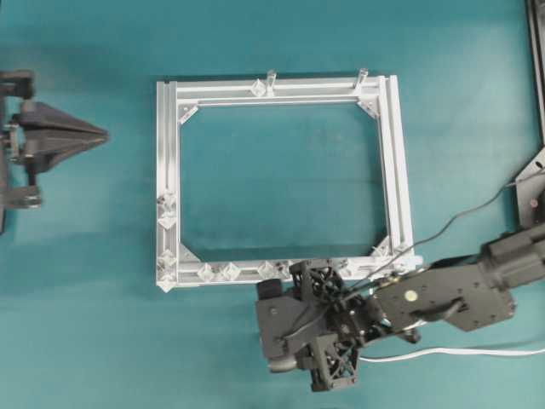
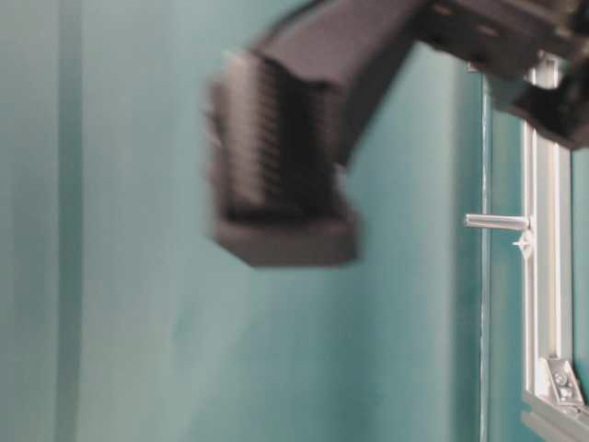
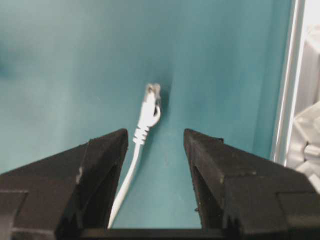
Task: Move the cable alternately left and right between 8 closely spaced pins so it hooks onto each one.
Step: 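Move the left arm aside and lower the right gripper to the cable plug, then close the right gripper on the white cable just behind the plug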
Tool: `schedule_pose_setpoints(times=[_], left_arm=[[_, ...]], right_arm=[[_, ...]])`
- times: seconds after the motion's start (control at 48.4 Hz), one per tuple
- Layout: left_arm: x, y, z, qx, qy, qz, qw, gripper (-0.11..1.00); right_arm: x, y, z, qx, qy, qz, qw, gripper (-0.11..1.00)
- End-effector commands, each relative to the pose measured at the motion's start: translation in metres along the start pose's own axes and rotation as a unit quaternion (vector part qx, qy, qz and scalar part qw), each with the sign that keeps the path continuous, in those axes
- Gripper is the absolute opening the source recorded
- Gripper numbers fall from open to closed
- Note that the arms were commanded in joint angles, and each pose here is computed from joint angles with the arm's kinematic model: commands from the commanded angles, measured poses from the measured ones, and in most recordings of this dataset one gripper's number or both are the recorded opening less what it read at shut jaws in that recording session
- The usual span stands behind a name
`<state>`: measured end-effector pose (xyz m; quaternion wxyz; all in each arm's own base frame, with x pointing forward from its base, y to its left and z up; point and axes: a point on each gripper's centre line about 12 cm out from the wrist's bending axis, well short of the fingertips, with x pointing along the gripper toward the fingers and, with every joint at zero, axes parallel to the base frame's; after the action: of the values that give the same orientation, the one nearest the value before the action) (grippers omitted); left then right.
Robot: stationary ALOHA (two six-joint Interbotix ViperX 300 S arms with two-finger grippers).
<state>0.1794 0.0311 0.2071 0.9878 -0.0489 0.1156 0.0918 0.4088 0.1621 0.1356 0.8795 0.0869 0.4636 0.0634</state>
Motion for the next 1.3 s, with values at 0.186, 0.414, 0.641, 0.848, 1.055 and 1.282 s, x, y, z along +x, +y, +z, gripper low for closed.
schedule_pose_setpoints(times=[0.186, 0.414, 0.641, 0.848, 1.055, 1.282], left_arm=[[-0.044, -0.001, -0.004, 0.001, -0.027, -0.010, 0.9996, 0.00], [-0.052, -0.001, -0.011, 0.004, -0.013, -0.011, 0.9999, 0.00], [-0.045, 0.000, -0.016, 0.006, 0.007, -0.008, 0.9999, 0.00], [-0.043, 0.000, -0.018, 0.003, 0.012, -0.007, 0.9999, 0.00], [-0.043, 0.000, -0.018, 0.002, 0.011, -0.008, 0.9999, 0.00], [-0.043, 0.000, -0.018, 0.003, 0.011, -0.008, 0.9999, 0.00]], right_arm=[[0.010, 0.010, 0.017, 0.003, -0.003, 0.001, 1.0000, 0.54], [0.025, 0.009, 0.012, 0.043, 0.012, -0.007, 0.9990, 0.54], [0.031, 0.009, 0.013, 0.060, 0.013, -0.008, 0.9981, 0.53], [0.033, 0.008, 0.012, 0.061, 0.015, -0.010, 0.9980, 0.53], [0.033, 0.007, 0.010, 0.062, 0.023, -0.015, 0.9977, 0.45], [0.033, 0.009, 0.007, 0.059, 0.030, -0.017, 0.9977, 0.14]])
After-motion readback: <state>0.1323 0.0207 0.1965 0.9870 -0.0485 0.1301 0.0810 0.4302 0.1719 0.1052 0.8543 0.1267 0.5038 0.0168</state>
